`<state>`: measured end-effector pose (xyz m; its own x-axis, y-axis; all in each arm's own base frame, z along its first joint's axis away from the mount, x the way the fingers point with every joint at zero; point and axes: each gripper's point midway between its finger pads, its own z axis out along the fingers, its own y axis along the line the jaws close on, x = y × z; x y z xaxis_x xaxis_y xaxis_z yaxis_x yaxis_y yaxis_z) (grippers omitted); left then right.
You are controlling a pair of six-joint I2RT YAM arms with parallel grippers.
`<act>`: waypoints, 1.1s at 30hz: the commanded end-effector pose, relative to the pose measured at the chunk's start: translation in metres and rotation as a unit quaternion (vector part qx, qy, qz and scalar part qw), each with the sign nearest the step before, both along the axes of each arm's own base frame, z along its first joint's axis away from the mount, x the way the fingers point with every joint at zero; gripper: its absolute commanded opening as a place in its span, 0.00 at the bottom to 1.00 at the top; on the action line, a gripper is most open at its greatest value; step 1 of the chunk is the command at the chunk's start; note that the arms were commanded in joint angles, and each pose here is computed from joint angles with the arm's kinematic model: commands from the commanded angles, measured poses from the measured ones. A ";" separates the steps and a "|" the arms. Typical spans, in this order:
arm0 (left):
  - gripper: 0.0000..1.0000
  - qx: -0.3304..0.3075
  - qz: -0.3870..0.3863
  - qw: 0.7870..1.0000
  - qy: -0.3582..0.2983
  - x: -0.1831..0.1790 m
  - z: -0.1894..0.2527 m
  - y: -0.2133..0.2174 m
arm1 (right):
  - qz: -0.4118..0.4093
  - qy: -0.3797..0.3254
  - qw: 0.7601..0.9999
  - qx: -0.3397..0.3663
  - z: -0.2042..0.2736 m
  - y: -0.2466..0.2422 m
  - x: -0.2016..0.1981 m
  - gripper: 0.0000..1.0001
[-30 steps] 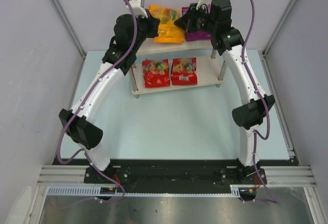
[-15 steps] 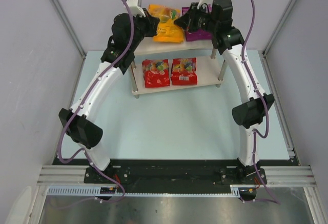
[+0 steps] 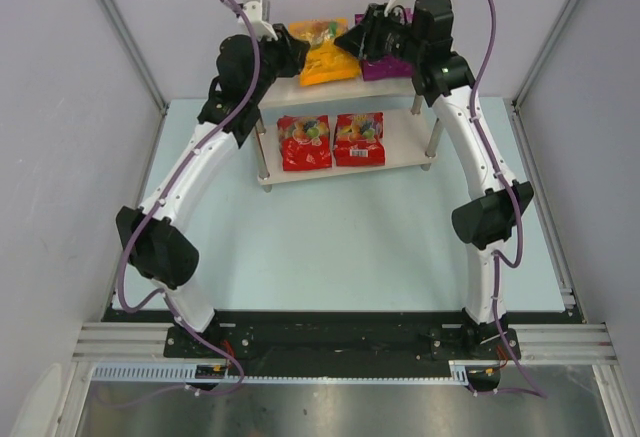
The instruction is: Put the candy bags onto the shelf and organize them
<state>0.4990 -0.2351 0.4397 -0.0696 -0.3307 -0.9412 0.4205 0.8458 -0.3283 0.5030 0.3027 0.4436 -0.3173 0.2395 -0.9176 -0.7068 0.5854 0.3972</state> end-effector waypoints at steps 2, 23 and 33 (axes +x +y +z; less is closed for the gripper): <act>0.43 -0.020 0.005 0.999 -0.024 -0.010 0.012 0.008 | 0.013 -0.062 0.998 0.027 0.046 -0.006 -0.012 0.48; 0.87 -0.023 0.044 0.996 -0.070 -0.067 0.073 0.073 | -0.056 -0.143 0.988 0.004 0.083 -0.047 -0.057 0.59; 1.00 0.000 0.141 0.989 -0.033 -0.178 0.016 0.147 | -0.175 -0.168 0.970 0.018 0.049 -0.128 -0.159 1.00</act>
<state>0.3510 -0.1205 0.4922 0.0941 -0.3580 -0.9290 0.3101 0.8972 -0.3143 0.3785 0.2134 0.4659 -0.0798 0.2619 -0.9618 -0.6339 0.7313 0.2517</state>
